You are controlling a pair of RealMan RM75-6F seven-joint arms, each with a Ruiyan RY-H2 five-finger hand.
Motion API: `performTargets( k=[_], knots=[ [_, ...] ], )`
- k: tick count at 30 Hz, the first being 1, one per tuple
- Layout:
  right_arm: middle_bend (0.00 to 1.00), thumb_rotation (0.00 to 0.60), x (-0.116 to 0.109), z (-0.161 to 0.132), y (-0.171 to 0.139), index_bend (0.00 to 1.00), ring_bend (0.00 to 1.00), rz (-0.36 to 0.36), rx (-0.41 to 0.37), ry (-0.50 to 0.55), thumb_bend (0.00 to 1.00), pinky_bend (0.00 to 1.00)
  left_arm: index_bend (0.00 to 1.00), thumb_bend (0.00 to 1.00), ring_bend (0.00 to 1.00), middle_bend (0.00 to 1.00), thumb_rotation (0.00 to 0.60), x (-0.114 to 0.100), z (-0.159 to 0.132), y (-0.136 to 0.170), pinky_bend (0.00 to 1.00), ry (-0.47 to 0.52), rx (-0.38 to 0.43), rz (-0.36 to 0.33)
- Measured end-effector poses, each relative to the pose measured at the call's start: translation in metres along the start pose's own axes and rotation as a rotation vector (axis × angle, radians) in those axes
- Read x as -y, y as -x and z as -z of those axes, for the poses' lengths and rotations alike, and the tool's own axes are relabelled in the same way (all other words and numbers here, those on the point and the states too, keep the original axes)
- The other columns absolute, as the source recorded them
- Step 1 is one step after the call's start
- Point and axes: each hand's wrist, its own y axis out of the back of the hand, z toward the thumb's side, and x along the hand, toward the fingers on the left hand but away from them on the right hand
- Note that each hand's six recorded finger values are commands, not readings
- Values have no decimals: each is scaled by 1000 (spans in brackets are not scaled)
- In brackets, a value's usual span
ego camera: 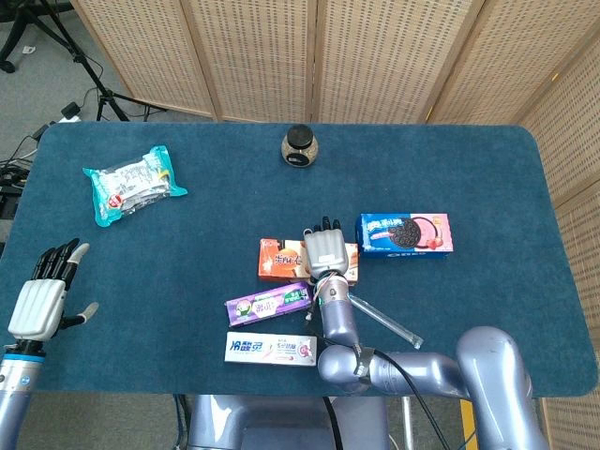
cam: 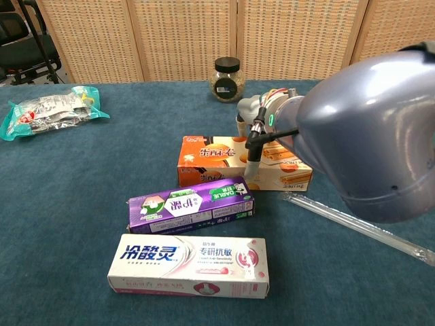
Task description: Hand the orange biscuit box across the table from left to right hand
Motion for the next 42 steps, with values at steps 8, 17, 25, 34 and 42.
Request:
performTargets(
  k=[8,17,25,34,42],
  knots=[
    [351,600,-4,4,-1,454,203,25,6,-13,146,233,67,220,0,0,600,1,0,0,0,7,0,12],
    [351,600,-22,14,-8,473,209,74,0,-18,154,260,67,221,0,0,600,2,-2,0,0,4,3,13],
    [349,600,-47,42,-15,482,211,134,40,-33,156,271,67,221,0,0,600,3,-3,0,0,0,7,17],
    [344,600,-72,102,-14,484,211,188,156,-23,155,271,67,221,0,0,600,3,-7,2,0,-5,17,17],
    [338,600,-79,160,-13,493,211,195,244,19,155,271,67,221,0,0,600,5,-10,3,0,-12,26,22]
  ],
)
